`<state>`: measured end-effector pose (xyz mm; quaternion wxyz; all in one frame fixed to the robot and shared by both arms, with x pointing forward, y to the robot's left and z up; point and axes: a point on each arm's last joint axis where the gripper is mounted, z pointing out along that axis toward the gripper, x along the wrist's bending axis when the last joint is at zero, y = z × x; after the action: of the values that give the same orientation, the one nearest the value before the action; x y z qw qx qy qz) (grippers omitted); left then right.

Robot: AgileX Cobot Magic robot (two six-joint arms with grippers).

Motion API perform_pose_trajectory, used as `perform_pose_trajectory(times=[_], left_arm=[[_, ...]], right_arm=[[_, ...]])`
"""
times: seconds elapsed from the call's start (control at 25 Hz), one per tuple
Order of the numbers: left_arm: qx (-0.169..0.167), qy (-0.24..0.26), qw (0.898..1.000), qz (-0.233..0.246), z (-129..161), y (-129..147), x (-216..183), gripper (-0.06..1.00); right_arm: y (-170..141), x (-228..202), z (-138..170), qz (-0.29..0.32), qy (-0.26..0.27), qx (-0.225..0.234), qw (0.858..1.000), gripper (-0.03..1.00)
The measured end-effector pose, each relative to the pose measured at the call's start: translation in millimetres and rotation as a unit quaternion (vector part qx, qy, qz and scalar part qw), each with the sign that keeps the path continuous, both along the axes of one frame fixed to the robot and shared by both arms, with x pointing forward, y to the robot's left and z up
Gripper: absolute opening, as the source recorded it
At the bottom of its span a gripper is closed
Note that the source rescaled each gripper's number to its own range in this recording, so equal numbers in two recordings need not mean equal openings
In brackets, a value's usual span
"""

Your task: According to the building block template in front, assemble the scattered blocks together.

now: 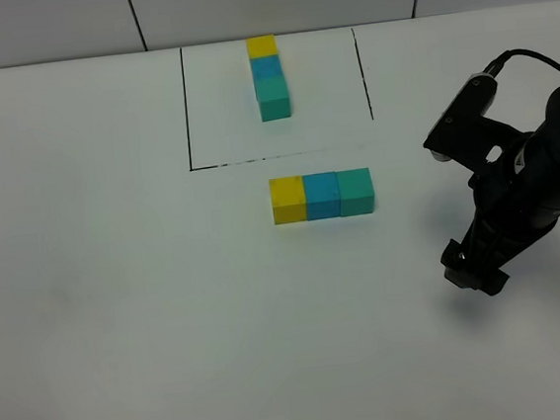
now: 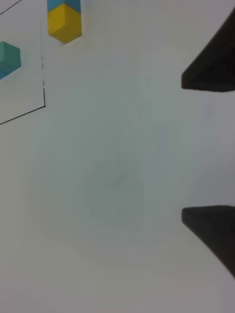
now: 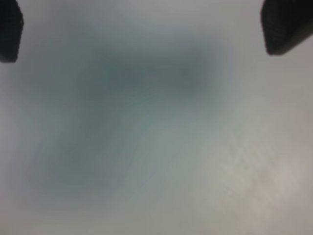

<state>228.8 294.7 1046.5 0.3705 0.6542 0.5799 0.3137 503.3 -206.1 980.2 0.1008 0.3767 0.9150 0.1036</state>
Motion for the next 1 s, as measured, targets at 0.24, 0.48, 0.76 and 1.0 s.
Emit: perform_pose_trajectory(times=[0.24,0.48,0.76,1.0], left_arm=[[0.000,0.000,1.000,0.000,0,0,0,0.15],[0.000,0.000,1.000,0.000,0,0,0,0.15],[0.000,0.000,1.000,0.000,0,0,0,0.15],[0.000,0.000,1.000,0.000,0,0,0,0.15]], right_arm=[[0,3,1,-0.001,-0.020,-0.002,1.000,0.97],[1,15,7,0.077,-0.044,-0.031,0.996,0.97],[28,35,1,0.211,-0.055,-0.064,0.974,0.97],[65,67,-5,0.282,-0.040,-0.079,0.955,0.97]])
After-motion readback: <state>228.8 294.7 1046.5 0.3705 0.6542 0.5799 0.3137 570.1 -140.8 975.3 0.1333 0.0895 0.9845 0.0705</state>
